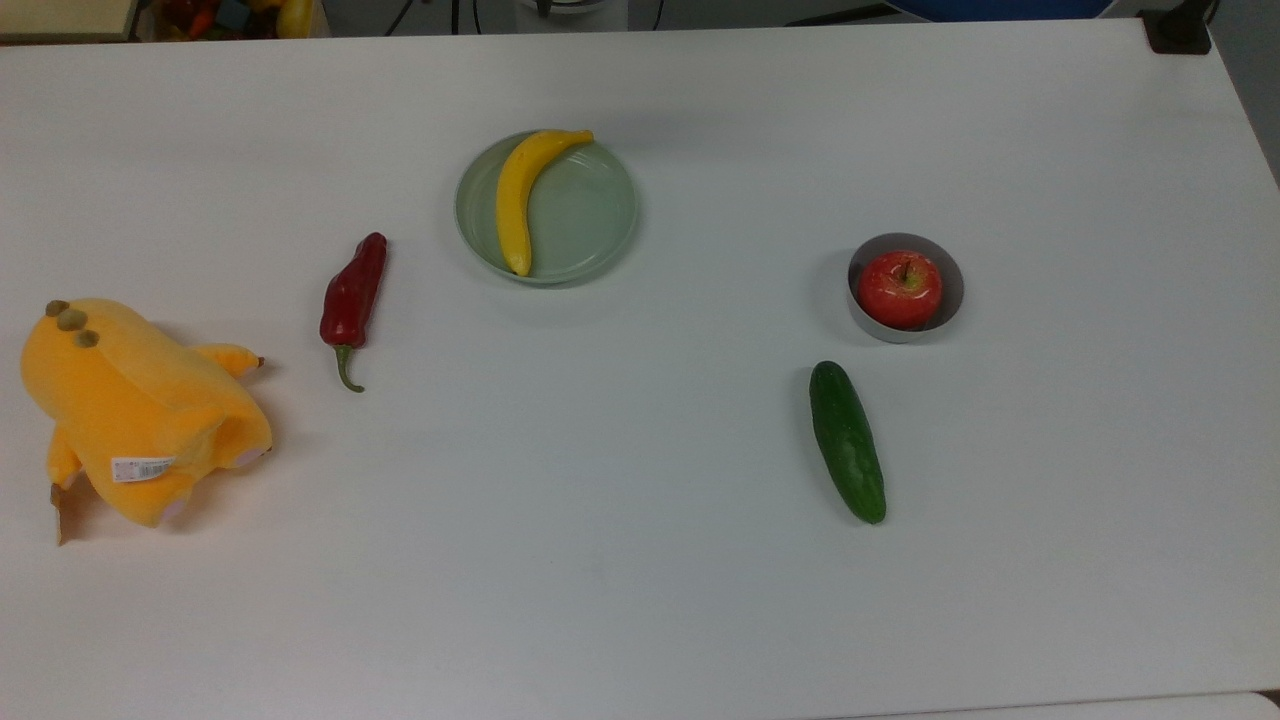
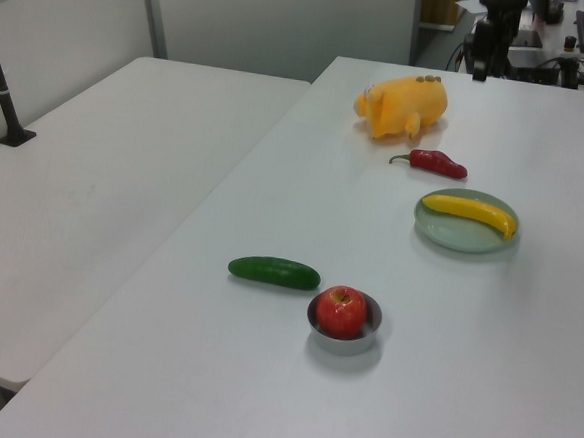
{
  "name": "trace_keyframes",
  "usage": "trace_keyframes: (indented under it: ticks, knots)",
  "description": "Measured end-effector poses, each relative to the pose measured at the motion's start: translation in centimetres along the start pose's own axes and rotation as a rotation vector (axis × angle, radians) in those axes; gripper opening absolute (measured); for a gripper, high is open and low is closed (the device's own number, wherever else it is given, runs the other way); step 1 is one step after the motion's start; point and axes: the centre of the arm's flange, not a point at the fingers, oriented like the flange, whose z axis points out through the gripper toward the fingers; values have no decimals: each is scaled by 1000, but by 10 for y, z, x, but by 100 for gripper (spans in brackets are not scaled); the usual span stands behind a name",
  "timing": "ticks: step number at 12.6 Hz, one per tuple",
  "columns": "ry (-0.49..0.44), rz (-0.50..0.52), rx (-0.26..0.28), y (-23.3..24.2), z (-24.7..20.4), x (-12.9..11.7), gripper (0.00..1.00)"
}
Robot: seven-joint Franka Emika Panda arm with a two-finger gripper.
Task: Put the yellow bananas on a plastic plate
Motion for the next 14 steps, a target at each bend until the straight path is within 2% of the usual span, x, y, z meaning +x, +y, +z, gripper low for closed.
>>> trace_keyframes:
  ticks: [3,5,10,14]
  knots:
    - [43,1,37,-4,-40,-1,100]
    - [53,-3,82,-9,-49,-2,100]
    - [46,-187,81,-16,-41,1,100]
    - [53,-207,80,-16,-43,2,100]
